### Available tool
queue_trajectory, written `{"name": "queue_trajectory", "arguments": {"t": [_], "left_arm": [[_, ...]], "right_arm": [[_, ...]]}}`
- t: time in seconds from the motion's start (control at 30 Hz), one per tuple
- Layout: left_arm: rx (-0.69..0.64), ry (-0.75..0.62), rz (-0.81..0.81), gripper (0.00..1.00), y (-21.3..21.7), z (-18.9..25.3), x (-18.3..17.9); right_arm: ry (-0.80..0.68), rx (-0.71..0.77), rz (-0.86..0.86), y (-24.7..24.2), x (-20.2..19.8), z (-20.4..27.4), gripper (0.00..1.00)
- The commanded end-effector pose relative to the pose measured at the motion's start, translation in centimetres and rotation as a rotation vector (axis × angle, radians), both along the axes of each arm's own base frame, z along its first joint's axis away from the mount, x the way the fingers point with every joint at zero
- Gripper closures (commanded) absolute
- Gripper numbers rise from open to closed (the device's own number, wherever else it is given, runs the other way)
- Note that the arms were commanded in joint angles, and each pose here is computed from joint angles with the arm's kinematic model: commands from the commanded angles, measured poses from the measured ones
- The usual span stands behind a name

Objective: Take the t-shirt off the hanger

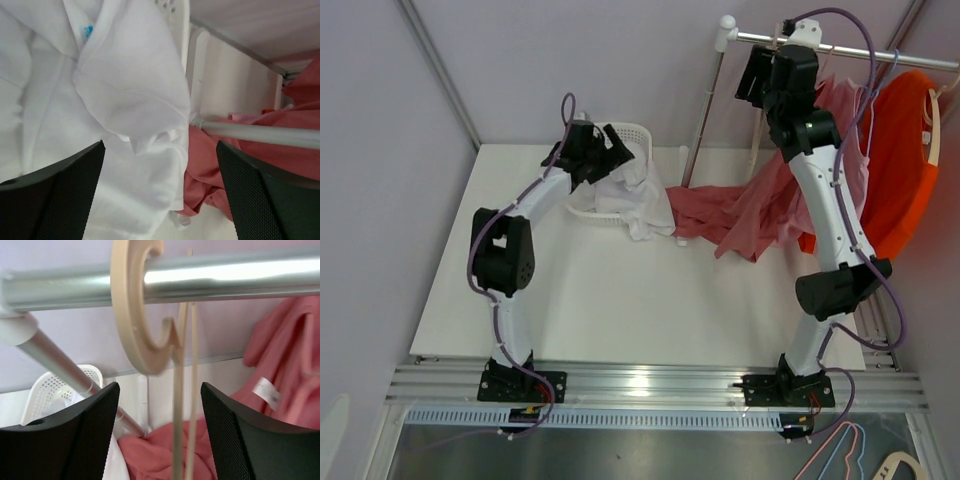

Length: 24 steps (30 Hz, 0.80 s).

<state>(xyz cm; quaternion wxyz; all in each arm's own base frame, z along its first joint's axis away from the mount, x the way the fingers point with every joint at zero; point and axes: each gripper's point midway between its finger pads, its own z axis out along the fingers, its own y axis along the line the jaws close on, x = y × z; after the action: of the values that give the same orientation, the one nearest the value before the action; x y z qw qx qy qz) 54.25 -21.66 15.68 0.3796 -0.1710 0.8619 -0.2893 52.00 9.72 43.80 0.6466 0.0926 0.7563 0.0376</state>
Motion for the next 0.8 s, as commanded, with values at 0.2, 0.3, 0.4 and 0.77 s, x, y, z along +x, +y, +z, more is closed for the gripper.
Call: {"name": "queue_trajectory", "arguments": {"t": [0.2,0.3,0.4,0.77], "left_arm": [[0.346,-0.344,0.152,0.00,1.2,15.4,-4.7],[0.336,-0.443,0.102,0.00,-0.6,18.2,-6.4],[0.332,-0.604,-0.046,0.00,-3.8,21.4,-9.0],[0.162,-0.994,-0.441,0.01,-10.7,29.1,-19.3]], "right_arm": [[-0.110,0.039,-0.163,-6.2,-10.4,8.8,0.27],[-0.050,0.025,-0.256,-9.1,-10.1,7.4,0.28],[0.002,0.037,-0.280,-10.5,-9.7,6.3,0.29],[0.107,0.012,-0.299,-11.9,-6.2,2.2,0.31]]}}
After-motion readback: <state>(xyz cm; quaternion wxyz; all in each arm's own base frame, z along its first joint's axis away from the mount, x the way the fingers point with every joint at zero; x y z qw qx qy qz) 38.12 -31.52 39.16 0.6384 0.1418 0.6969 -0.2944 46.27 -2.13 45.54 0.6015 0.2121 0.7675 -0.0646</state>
